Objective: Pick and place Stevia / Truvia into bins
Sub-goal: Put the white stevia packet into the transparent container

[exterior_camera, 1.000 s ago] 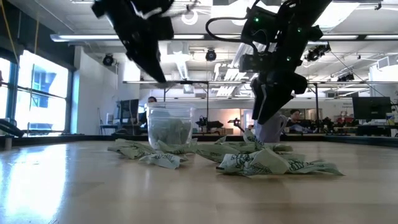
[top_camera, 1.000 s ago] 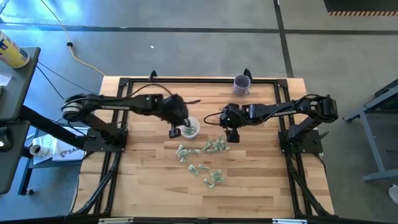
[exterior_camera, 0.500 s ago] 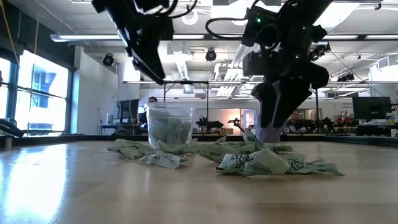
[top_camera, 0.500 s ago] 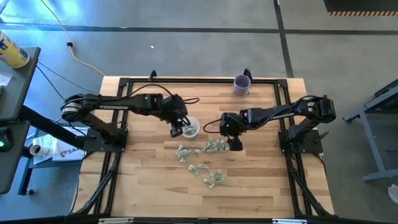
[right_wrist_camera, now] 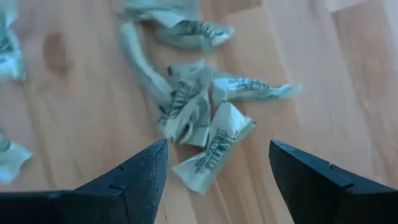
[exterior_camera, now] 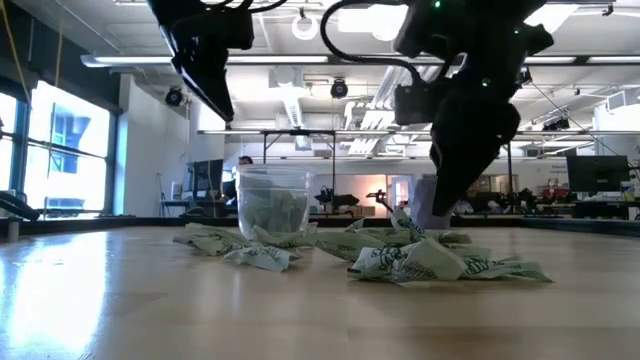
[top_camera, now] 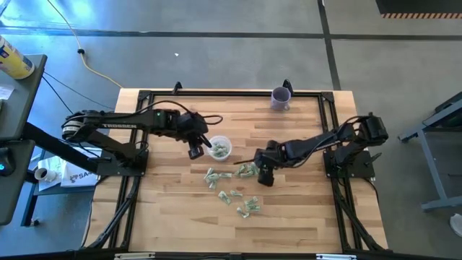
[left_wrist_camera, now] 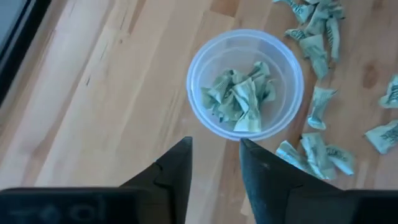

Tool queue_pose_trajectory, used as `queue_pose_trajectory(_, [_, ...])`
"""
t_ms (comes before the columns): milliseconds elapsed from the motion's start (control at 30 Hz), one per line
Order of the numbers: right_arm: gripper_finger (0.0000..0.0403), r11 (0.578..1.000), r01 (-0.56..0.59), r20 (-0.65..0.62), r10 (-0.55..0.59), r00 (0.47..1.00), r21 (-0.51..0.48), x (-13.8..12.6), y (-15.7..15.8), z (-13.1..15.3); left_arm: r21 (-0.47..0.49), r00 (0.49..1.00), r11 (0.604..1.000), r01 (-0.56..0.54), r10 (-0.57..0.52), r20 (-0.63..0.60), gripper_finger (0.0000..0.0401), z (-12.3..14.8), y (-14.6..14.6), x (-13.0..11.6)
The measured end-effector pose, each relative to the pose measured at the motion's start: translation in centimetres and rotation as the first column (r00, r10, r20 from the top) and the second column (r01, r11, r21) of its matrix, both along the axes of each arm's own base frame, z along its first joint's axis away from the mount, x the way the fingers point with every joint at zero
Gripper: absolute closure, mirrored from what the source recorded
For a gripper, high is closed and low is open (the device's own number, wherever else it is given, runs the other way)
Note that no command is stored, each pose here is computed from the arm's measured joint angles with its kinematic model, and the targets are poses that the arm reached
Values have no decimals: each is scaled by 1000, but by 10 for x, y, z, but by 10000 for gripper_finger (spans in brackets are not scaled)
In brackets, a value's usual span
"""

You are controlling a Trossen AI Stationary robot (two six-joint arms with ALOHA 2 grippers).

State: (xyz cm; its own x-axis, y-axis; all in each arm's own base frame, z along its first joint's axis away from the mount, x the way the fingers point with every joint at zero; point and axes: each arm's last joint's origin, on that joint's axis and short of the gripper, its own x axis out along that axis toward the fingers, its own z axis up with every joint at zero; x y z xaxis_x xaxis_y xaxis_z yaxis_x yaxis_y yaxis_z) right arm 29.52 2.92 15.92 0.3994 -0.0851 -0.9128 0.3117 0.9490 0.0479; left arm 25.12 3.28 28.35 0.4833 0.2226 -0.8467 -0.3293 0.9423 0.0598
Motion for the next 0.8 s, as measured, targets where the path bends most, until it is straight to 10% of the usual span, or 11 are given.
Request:
queue_pose_trajectory(367, [149, 993, 114, -119, -108, 987, 42, 4, 3, -32, 23, 996, 999, 45, -44, -78, 285, -3, 0, -5])
queue_pose_trajectory(700, [375, 989, 112, -158, -96, 983, 100, 2, -9, -31, 12, 986, 999, 46, -43, -164, 290, -6, -1, -16])
queue_pose_trajectory(800, [386, 985, 134, -163, -116, 980, 105, 0, -16, -23, 7, 985, 999, 36, -34, -167, 291, -9, -3, -28])
